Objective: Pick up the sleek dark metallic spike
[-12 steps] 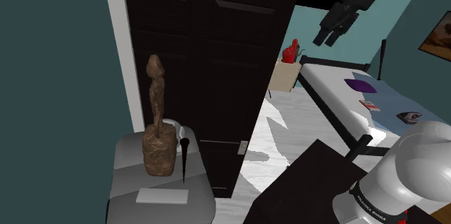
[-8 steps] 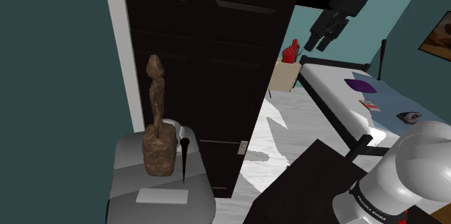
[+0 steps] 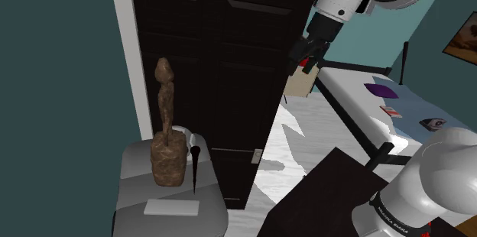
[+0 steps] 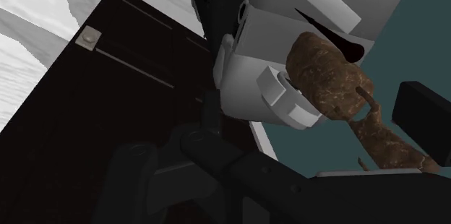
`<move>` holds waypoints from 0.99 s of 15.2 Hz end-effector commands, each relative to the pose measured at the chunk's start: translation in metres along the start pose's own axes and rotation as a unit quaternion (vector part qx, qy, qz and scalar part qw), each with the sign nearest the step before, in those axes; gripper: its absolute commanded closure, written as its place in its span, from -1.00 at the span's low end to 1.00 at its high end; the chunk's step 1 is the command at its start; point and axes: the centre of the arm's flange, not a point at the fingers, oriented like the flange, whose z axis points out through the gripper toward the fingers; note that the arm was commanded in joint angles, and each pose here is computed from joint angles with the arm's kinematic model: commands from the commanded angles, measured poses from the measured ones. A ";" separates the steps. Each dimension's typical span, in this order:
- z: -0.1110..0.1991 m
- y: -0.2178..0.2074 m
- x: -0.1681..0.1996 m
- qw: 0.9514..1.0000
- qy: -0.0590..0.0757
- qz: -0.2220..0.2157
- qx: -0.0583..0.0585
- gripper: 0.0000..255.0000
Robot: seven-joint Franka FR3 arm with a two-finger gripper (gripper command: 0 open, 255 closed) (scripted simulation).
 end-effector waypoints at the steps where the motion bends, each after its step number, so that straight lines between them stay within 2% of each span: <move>1: 0.022 -0.010 0.012 1.000 -0.006 0.001 0.002 -1.00; 15: 0.176 -0.094 0.077 0.999 -0.047 0.006 0.016 -1.00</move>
